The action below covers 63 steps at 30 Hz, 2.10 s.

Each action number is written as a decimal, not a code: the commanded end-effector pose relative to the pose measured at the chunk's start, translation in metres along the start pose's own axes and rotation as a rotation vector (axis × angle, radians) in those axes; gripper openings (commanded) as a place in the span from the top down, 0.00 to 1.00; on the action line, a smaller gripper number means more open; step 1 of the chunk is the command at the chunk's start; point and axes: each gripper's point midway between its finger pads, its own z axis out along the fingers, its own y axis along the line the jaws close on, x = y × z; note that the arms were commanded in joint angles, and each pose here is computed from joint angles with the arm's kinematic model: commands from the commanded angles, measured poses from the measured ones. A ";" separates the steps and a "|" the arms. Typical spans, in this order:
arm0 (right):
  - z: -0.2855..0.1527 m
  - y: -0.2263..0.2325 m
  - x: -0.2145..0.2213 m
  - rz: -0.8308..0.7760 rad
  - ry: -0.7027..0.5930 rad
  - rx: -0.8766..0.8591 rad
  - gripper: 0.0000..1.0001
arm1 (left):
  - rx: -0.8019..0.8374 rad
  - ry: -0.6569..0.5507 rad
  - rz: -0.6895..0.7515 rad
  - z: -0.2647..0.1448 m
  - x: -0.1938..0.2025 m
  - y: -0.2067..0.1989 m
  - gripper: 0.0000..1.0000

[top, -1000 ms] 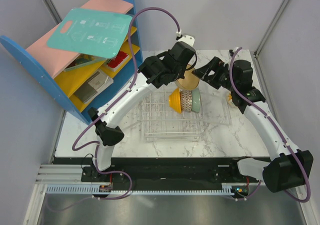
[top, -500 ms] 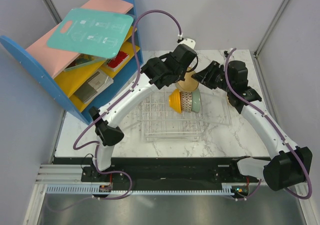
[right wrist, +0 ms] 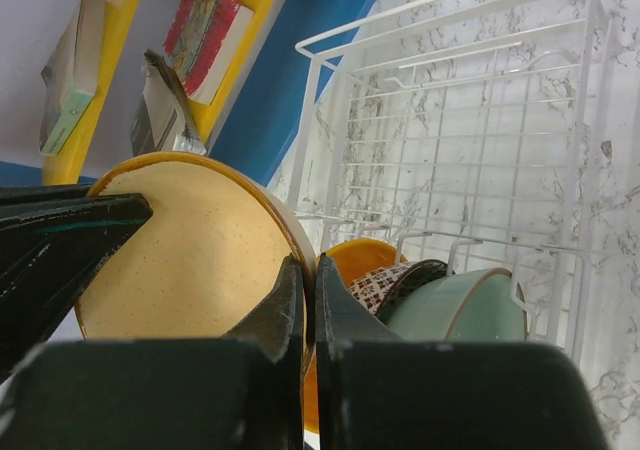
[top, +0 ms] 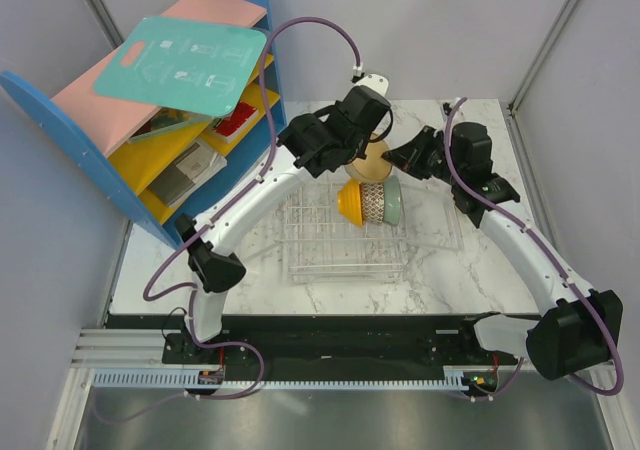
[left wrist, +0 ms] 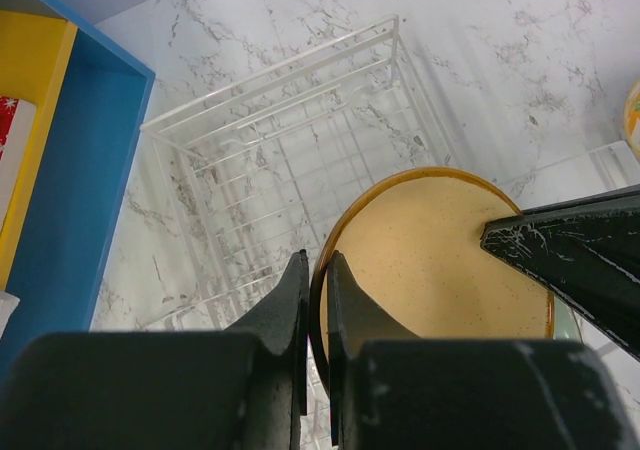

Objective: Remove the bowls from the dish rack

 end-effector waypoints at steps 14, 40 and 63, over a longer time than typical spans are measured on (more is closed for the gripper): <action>-0.006 0.011 -0.031 -0.040 -0.130 0.005 1.00 | 0.040 -0.174 -0.072 -0.038 -0.041 0.009 0.40; -0.076 -0.068 -0.086 -0.088 -0.437 0.400 1.00 | -0.201 -0.219 -0.313 -0.065 0.007 0.121 0.32; -0.127 -0.223 -0.089 0.003 -0.428 0.933 1.00 | -0.226 -0.166 -0.301 -0.064 0.043 0.138 0.32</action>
